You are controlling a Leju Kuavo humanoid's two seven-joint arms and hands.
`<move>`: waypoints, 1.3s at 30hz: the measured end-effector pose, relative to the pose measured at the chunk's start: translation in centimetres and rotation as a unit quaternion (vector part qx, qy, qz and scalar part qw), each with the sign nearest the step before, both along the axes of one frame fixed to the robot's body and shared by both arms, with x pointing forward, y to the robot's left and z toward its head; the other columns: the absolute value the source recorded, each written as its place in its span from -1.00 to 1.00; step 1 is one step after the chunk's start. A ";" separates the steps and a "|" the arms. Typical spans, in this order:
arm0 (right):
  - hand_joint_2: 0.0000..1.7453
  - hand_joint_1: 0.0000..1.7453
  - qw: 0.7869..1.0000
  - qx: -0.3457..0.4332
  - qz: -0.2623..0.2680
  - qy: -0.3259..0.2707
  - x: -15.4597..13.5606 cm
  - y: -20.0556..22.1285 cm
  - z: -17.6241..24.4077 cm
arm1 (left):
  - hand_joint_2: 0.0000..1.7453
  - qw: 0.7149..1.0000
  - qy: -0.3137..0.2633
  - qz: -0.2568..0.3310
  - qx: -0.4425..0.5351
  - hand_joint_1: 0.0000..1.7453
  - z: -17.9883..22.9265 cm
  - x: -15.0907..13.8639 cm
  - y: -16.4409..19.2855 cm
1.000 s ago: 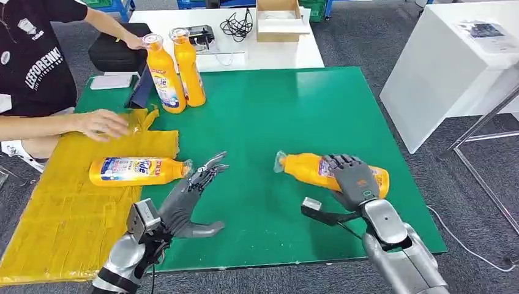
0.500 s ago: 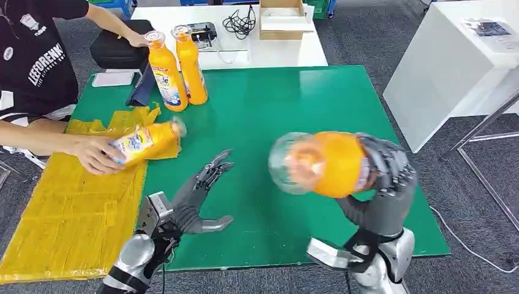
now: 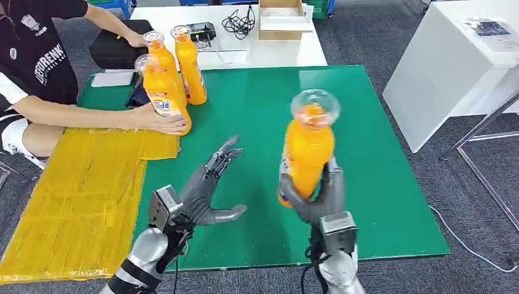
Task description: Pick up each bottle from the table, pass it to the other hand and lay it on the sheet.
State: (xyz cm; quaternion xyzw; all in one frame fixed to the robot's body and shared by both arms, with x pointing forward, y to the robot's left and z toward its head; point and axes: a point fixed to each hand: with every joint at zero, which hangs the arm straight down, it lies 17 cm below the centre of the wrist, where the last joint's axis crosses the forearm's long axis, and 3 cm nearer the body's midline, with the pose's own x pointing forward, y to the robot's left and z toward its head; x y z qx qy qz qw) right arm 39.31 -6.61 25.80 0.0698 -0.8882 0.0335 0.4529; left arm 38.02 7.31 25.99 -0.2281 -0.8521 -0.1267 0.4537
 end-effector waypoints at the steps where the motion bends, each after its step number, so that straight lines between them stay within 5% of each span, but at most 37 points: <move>1: 1.00 1.00 1.000 -0.005 0.008 0.007 0.0 0.7 -0.6 | 1.00 1.000 -0.003 0.000 -0.002 -1.00 0.3 0.0 -0.1; 8: 1.00 1.00 1.000 -0.010 0.015 0.014 -0.1 1.5 -1.3 | 1.00 1.000 -0.006 -0.002 -0.002 -1.00 0.5 -0.2 -0.3; 12: 1.00 1.00 0.994 -0.077 0.067 0.045 0.0 6.1 -5.2 | 1.00 0.999 -0.030 -0.012 -0.013 -1.00 2.1 -1.0 -1.1; 27: 1.00 1.00 0.974 -0.207 -0.002 -0.096 -3.5 9.0 -4.0 | 1.00 1.000 0.003 -0.005 -0.019 -1.00 1.4 0.8 -1.1; 35: 1.00 1.00 0.971 -0.215 -0.010 -0.105 -3.5 8.8 -4.0 | 1.00 1.000 0.013 -0.005 -0.017 -1.00 0.8 1.3 -1.4; 36: 1.00 1.00 0.971 -0.216 -0.010 -0.105 -3.5 8.8 -4.0 | 1.00 1.000 0.014 -0.005 -0.017 0.90 0.7 1.4 -1.4; 39: 1.00 1.00 0.970 -0.218 -0.009 -0.109 -3.5 9.0 -3.8 | 1.00 0.999 0.024 -0.010 -0.030 1.00 0.6 1.5 -1.4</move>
